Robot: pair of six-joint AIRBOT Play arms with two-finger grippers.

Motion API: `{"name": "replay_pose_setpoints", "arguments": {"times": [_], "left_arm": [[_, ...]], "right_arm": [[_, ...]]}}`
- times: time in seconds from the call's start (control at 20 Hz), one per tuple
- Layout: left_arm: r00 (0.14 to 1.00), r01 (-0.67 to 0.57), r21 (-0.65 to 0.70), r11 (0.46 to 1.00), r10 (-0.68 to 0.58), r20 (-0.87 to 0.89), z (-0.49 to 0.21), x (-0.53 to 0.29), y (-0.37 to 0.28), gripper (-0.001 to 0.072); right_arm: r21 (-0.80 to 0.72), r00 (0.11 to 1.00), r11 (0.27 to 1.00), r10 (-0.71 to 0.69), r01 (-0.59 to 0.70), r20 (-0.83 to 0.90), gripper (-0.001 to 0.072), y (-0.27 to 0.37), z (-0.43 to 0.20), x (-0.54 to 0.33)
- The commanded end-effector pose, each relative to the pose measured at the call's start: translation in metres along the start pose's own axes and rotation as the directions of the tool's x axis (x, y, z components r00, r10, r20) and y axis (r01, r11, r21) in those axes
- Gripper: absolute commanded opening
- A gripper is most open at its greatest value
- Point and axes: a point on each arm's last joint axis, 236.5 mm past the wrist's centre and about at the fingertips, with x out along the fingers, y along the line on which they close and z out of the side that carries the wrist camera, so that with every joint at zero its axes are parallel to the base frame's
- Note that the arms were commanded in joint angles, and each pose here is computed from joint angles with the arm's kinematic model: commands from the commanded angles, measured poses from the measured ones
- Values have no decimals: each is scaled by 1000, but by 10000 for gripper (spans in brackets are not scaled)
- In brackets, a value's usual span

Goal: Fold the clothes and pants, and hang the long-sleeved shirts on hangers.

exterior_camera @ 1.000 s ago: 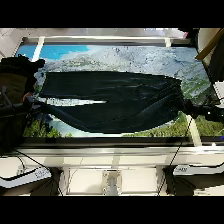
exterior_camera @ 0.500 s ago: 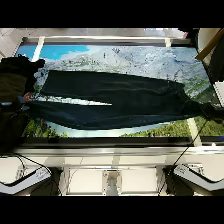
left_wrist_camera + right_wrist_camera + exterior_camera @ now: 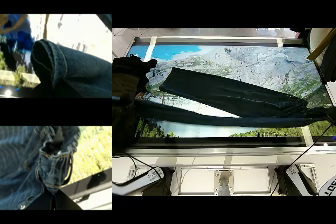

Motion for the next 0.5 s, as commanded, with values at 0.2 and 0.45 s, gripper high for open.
{"name": "replay_pose_setpoints", "arguments": {"times": [0.2,0.45], "left_arm": [[991,-36,-11,999,34,-130,120,112,-48,13],[998,-33,-108,994,27,-56,154,175,-48,13]], "right_arm": [[84,998,995,57,-59,31,25,19,48,86],[168,994,985,19,-36,106,25,10,87,137]]}}
